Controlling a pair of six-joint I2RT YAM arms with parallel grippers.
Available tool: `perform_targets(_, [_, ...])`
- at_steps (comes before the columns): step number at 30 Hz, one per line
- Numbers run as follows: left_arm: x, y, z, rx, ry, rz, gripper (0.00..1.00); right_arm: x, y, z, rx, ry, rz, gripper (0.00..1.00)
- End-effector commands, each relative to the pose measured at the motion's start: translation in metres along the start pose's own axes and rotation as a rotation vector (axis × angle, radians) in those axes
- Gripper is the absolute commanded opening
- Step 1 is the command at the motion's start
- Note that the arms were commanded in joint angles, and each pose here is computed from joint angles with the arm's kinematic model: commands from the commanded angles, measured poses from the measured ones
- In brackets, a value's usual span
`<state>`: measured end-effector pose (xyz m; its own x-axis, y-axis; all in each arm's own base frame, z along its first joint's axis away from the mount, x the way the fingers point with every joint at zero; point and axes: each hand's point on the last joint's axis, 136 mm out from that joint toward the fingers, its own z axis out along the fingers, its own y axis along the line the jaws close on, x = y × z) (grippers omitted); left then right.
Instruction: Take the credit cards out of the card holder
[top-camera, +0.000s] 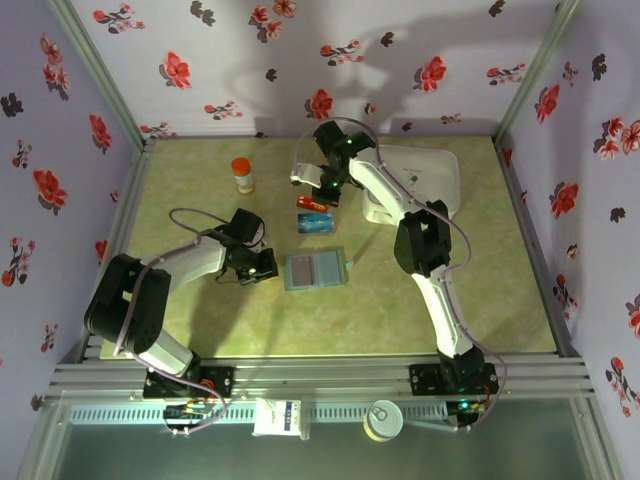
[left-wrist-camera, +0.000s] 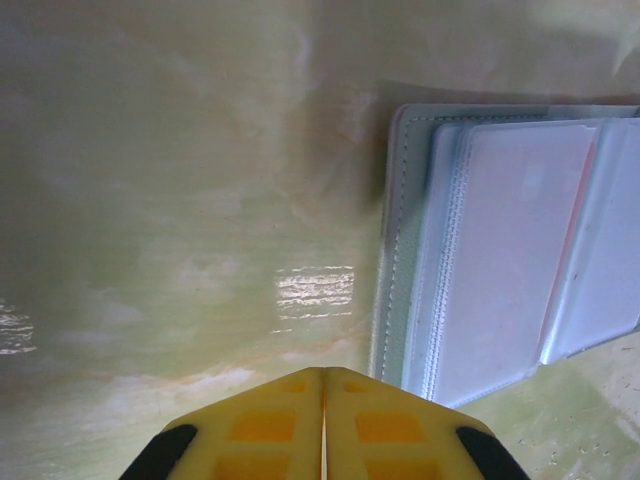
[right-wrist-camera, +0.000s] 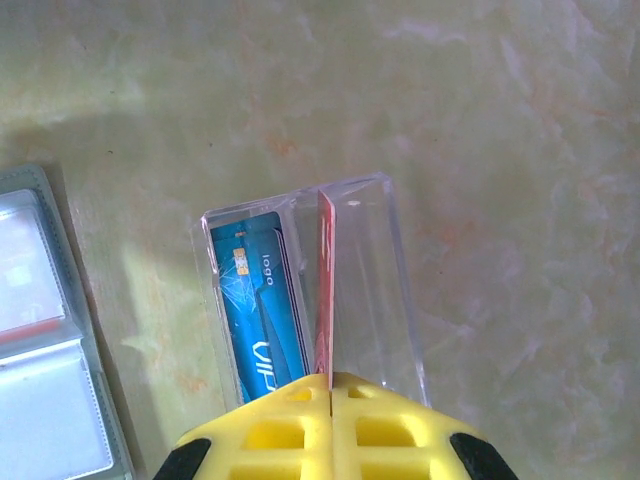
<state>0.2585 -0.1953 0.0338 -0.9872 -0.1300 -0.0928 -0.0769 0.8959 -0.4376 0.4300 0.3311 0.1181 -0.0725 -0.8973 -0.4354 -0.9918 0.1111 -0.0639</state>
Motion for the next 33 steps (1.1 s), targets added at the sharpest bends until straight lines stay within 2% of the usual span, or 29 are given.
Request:
perform_targets(1, [-0.002, 0.002, 0.002, -0.001, 0.012, -0.011, 0.08, -0.001, -0.006, -0.006, 0.019, 0.002, -0.026, 0.00])
perform_targets(10, [-0.005, -0.002, 0.000, 0.003, 0.008, -0.003, 0.08, -0.024, -0.011, -0.035, 0.072, -0.078, -0.059, 0.00])
perform_targets(21, [-0.002, 0.003, 0.000, -0.013, 0.016, -0.008, 0.08, 0.008, -0.012, 0.002, 0.011, 0.015, -0.057, 0.00])
perform_targets(33, [-0.002, 0.004, 0.000, -0.018, 0.018, -0.010, 0.08, 0.014, 0.006, 0.010, -0.071, 0.034, -0.049, 0.00])
